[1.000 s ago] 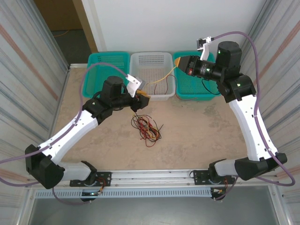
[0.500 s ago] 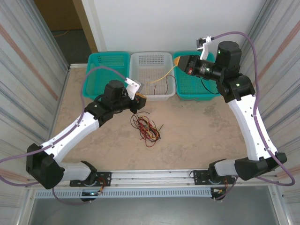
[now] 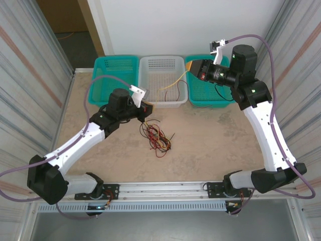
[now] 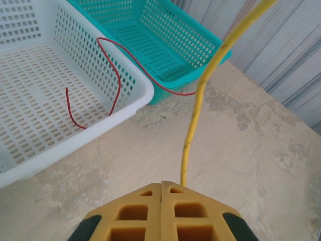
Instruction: Untangle the cables
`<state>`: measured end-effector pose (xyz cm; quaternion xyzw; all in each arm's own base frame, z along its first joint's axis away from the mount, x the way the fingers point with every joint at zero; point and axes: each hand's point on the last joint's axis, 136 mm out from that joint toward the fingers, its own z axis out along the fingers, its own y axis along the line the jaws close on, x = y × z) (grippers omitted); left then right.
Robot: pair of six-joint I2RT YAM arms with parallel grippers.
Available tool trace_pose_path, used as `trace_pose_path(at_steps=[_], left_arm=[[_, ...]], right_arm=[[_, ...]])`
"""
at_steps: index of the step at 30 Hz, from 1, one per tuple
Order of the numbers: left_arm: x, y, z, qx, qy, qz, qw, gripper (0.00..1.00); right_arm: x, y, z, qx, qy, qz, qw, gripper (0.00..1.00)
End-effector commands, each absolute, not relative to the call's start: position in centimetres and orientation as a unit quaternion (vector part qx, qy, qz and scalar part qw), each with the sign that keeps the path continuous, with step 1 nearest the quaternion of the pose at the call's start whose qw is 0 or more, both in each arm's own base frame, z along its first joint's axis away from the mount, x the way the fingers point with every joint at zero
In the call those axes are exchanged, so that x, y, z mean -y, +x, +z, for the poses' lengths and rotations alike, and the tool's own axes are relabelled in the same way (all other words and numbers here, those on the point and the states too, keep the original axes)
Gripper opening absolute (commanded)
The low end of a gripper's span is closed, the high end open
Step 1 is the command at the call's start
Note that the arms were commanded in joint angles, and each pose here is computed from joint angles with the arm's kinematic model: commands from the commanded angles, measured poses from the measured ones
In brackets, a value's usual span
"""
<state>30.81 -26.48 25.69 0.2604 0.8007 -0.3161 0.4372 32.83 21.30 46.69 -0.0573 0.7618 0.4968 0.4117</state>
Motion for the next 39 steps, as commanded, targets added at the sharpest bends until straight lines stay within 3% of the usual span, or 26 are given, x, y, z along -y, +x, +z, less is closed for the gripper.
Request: trace_pose_path(at_steps=[1, 2, 3, 10, 13, 17, 20, 23, 25, 30, 39], left_arm=[[26.9, 30.0, 27.4, -0.778, 0.267, -0.350, 0.448, 0.23], [27.0, 30.0, 27.2, -0.778, 0.267, -0.353, 0.445, 0.37], [27.2, 29.9, 27.1, -0.778, 0.269, -0.358, 0.441, 0.44], [28.8, 29.4, 26.6, -0.772, 0.280, -0.403, 0.403, 0.59], [29.1, 29.4, 26.1, -0.777, 0.278, -0.409, 0.390, 0.46], [28.9, 29.7, 25.7, -0.786, 0.269, -0.399, 0.387, 0.10], [27.8, 30.7, 25.5, -0.800, 0.251, -0.365, 0.404, 0.00], [24.7, 33.3, 24.3, -0.848, 0.190, -0.272, 0.413, 0.00], [22.3, 35.2, 24.1, -0.875, 0.146, -0.228, 0.401, 0.00], [16.2, 40.0, 24.3, -0.907, 0.032, -0.193, 0.374, 0.00], [9.7, 48.4, 23.7, -0.909, -0.049, -0.180, 0.374, 0.00]], right_arm=[[-21.3, 32.1, 48.0, -0.747, -0.062, 0.512, 0.420, 0.01], [-21.3, 32.1, 48.0, -0.746, -0.061, 0.514, 0.419, 0.01], [-21.3, 32.0, 48.2, -0.744, -0.062, 0.516, 0.420, 0.01], [-21.4, 32.1, 48.2, -0.741, -0.059, 0.524, 0.416, 0.01], [-21.4, 32.2, 48.0, -0.740, -0.056, 0.526, 0.415, 0.02], [-21.1, 32.6, 47.6, -0.744, -0.048, 0.522, 0.415, 0.02], [-20.4, 33.2, 47.0, -0.749, -0.031, 0.513, 0.418, 0.08], [-18.5, 34.6, 44.7, -0.776, 0.009, 0.469, 0.420, 0.39], [-16.4, 35.9, 41.6, -0.807, 0.052, 0.422, 0.409, 0.49], [-14.0, 36.4, 34.4, -0.857, 0.107, 0.358, 0.354, 0.48], [-14.0, 34.9, 30.4, -0.878, 0.112, 0.338, 0.320, 0.46]])
